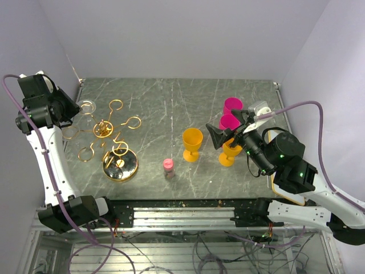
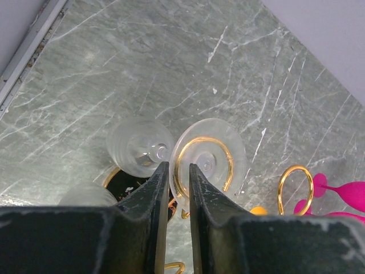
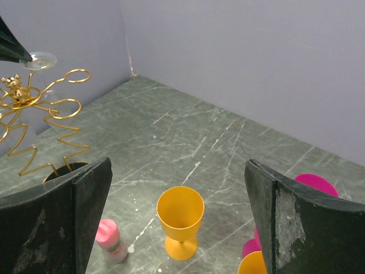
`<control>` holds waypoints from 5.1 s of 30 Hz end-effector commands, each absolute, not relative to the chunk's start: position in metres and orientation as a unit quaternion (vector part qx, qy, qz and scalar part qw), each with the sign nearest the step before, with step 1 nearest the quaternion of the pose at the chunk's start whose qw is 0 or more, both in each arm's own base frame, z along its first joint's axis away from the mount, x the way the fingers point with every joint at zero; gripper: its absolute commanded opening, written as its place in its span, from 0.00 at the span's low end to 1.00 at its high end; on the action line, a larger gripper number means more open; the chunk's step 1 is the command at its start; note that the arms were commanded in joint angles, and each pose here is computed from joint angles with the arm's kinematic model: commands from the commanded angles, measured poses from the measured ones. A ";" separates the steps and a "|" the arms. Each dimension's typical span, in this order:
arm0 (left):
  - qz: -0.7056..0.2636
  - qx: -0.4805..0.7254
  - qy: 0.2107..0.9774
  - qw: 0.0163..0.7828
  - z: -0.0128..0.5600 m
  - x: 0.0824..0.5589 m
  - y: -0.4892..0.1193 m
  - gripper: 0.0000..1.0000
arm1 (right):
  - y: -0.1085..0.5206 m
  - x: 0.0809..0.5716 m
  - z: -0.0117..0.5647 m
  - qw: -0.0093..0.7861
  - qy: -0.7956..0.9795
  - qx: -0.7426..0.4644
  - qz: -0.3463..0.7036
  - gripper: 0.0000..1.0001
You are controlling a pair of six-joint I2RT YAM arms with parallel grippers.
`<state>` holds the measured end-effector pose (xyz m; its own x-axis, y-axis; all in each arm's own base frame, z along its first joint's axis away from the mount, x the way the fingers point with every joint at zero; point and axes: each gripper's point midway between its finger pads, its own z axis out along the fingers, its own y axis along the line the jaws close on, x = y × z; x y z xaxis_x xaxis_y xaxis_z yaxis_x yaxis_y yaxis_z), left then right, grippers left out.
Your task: Take the wine glass off the wine glass rack
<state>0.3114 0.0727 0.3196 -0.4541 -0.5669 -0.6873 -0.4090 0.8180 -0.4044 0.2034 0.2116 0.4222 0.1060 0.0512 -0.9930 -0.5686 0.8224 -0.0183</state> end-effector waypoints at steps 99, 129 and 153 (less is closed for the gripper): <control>-0.471 -0.295 0.637 0.534 0.456 0.362 0.027 0.07 | 0.250 0.232 0.433 0.705 0.657 -0.157 0.217 1.00; -0.727 -0.138 0.466 0.485 0.553 0.267 -0.090 0.07 | 0.380 0.304 0.443 0.437 0.504 -0.148 0.730 0.95; -0.792 -0.112 0.404 0.443 0.561 0.235 -0.103 0.07 | 0.361 0.254 0.512 0.358 0.298 -0.206 0.861 0.55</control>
